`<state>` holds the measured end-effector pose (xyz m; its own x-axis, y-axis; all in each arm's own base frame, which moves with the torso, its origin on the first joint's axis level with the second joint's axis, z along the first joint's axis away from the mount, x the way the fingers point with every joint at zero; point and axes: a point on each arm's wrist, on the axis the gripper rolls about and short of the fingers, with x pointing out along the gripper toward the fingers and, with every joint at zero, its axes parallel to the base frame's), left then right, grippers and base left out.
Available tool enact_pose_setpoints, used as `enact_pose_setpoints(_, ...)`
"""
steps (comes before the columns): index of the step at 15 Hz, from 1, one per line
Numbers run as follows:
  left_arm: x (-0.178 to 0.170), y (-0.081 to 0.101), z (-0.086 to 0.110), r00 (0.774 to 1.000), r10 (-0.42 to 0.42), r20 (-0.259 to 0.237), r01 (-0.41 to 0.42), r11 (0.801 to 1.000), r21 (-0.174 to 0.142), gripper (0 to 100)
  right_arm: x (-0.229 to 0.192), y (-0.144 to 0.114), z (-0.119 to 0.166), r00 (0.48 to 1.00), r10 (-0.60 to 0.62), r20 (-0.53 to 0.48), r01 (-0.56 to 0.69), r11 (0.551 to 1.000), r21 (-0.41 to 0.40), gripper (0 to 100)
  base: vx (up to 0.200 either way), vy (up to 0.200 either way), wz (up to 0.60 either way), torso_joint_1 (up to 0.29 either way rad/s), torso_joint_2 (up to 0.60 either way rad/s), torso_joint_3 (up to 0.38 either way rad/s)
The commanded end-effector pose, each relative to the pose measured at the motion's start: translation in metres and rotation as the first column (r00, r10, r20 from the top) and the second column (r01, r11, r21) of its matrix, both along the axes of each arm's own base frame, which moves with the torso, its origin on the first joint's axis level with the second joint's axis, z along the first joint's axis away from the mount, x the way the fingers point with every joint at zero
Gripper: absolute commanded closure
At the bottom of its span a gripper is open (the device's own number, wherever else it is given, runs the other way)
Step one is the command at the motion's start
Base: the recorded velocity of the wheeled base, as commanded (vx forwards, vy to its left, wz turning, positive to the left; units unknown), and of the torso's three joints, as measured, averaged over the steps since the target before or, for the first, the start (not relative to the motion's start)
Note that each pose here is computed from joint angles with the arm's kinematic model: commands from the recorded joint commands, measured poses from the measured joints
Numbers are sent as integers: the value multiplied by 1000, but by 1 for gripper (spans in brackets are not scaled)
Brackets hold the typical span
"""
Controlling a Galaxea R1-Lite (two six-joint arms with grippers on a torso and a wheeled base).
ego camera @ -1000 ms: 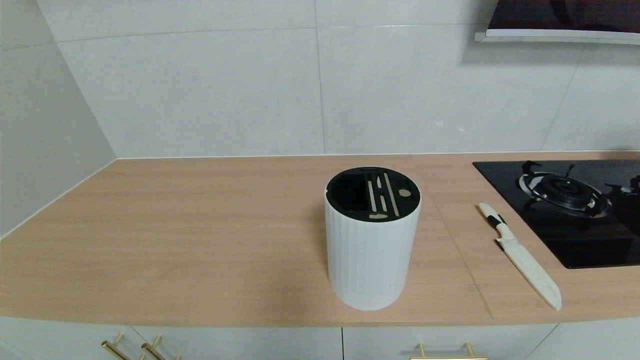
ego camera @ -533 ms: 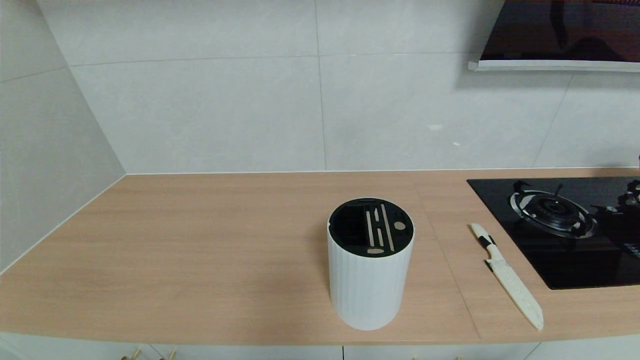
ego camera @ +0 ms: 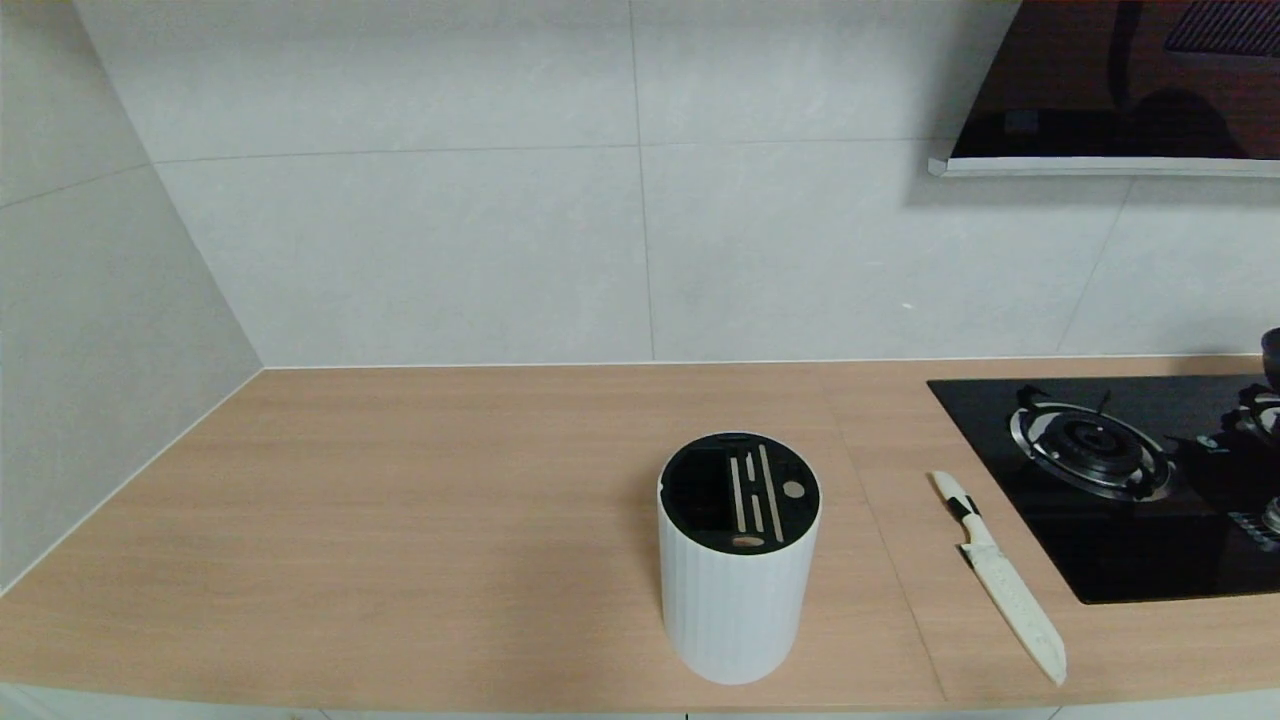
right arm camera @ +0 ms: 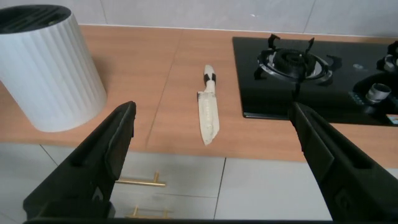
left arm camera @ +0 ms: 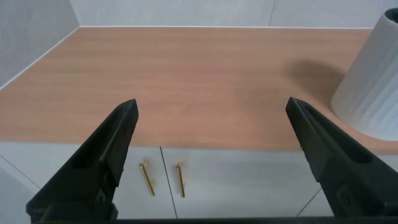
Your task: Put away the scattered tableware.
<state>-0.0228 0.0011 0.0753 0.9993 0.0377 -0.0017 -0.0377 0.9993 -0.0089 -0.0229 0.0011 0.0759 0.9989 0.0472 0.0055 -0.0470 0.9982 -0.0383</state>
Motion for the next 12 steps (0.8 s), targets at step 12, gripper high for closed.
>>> enact_pose_setpoints(12,0,0,0,1000,1,0,-1,1000,0,0,0,0,0,1000,2,-1,-2,1000,0,0,0,0,-150,3,-5,-2)
